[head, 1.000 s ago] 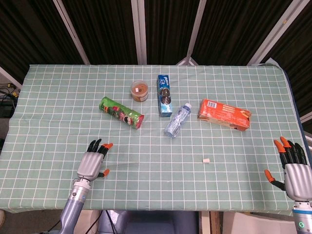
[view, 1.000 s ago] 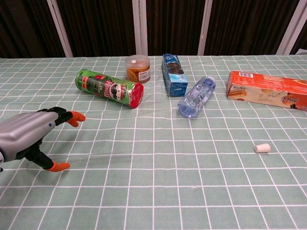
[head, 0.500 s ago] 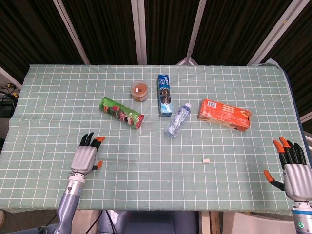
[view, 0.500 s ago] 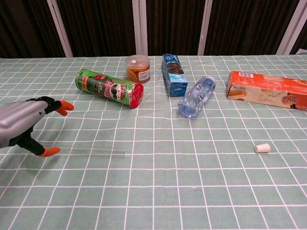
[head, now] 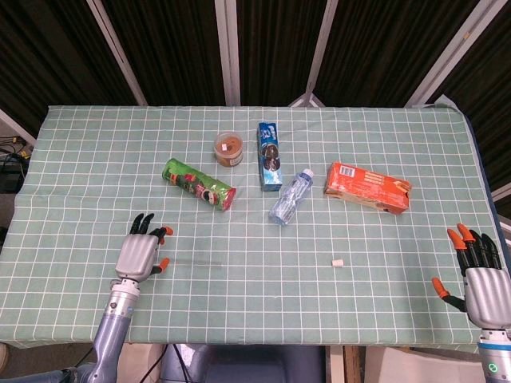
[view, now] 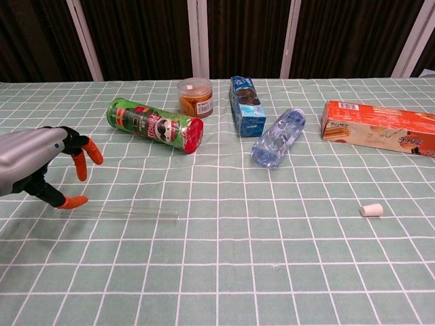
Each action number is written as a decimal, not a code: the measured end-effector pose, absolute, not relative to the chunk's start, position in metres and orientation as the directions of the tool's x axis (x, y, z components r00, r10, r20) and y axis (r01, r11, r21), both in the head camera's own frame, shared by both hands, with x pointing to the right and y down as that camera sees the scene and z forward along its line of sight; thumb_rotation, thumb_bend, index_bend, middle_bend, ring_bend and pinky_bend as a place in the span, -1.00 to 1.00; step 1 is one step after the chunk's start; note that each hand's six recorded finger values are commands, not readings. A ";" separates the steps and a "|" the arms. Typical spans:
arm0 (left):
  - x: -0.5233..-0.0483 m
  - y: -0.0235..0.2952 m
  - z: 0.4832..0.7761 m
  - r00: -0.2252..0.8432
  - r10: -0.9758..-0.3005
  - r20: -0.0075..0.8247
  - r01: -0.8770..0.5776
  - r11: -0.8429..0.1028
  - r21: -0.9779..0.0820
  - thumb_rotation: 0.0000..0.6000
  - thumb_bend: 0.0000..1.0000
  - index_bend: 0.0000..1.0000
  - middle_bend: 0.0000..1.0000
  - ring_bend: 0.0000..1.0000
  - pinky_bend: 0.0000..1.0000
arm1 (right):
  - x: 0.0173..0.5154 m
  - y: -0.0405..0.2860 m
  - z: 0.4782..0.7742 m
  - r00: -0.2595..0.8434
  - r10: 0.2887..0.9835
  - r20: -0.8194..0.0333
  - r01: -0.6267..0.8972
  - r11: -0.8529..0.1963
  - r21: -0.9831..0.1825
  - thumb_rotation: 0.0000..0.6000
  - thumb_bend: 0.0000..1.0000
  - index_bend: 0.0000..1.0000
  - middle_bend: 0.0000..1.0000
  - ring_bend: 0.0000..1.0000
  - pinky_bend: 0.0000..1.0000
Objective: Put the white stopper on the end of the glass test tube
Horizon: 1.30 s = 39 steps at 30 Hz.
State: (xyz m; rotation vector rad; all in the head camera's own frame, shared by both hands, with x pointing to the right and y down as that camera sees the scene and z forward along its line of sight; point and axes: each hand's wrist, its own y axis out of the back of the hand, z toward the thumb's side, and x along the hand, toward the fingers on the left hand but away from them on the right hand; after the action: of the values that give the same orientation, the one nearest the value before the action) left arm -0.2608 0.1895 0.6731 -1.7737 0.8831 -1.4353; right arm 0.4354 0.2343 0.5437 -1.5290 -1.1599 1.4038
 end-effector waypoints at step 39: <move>-0.231 0.207 0.697 0.147 -0.787 0.599 -0.043 -0.610 -0.792 1.00 -0.22 -0.04 -0.21 -0.82 -1.00 | 0.435 0.234 0.544 -0.017 0.947 -0.322 0.153 -0.315 -0.937 1.00 -0.39 -1.00 -1.00 -1.00 -1.00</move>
State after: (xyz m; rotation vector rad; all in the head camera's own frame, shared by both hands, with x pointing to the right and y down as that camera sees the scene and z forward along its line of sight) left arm -0.2312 0.2072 0.6965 -1.8003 0.7951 -1.5197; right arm 0.4354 0.2338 0.5439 -1.5434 -1.1803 1.4054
